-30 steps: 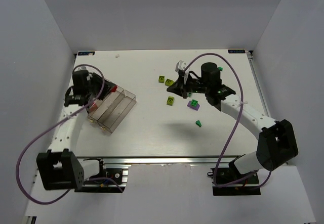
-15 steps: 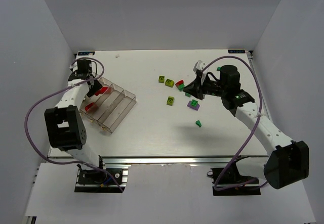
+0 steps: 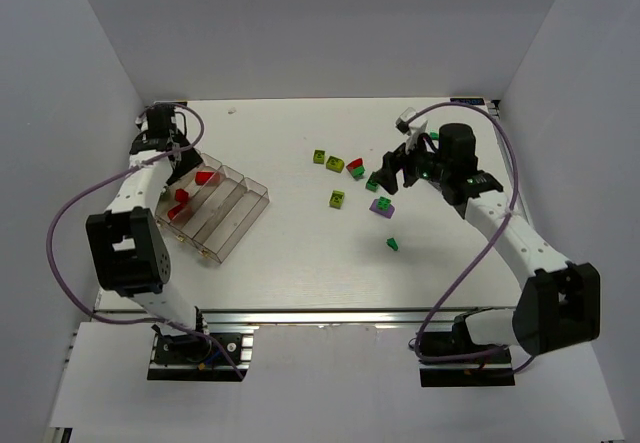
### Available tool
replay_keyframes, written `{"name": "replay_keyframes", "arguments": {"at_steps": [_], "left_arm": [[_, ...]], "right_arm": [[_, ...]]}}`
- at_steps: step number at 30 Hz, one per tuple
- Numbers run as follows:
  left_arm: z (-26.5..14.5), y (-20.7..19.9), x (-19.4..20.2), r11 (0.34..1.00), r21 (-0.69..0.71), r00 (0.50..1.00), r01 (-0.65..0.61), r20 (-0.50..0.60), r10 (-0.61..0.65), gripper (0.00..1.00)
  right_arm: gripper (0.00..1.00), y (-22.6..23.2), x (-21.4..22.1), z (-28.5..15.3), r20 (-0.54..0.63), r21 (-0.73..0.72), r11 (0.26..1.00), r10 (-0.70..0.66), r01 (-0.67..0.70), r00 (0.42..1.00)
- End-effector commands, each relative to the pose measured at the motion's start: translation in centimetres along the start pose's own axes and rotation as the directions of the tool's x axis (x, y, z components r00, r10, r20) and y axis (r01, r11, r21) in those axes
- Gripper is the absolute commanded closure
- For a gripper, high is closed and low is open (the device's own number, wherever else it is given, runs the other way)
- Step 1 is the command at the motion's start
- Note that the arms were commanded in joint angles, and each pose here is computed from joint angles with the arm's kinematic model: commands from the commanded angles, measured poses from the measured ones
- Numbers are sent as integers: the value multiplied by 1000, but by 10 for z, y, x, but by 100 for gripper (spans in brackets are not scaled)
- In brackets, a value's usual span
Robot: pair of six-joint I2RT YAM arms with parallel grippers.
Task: Sort the legos into containers by color
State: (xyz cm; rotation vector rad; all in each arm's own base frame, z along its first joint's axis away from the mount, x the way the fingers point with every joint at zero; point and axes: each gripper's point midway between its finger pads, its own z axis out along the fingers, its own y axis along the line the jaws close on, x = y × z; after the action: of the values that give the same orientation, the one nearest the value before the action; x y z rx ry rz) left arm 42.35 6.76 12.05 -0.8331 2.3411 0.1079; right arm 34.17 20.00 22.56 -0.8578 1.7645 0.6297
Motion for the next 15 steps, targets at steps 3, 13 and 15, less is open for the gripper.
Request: {"name": "replay_keyframes", "arguments": {"at_steps": [3,13,15], "left_arm": [[-96,-39,-19,930,368,989,14,133,-68,70],[-179,-42,66,700,703,976,124,42,-215,36],[-183,-38,74,696,706,976,130,30,-213,28]], "right_arm": [[43,-37,-2,18,-63,89,989,121,-115,991],[30,-73,20,79,-263,41,977,213,-210,941],[14,-80,28,94,-299,25,972,231,-234,926]]}}
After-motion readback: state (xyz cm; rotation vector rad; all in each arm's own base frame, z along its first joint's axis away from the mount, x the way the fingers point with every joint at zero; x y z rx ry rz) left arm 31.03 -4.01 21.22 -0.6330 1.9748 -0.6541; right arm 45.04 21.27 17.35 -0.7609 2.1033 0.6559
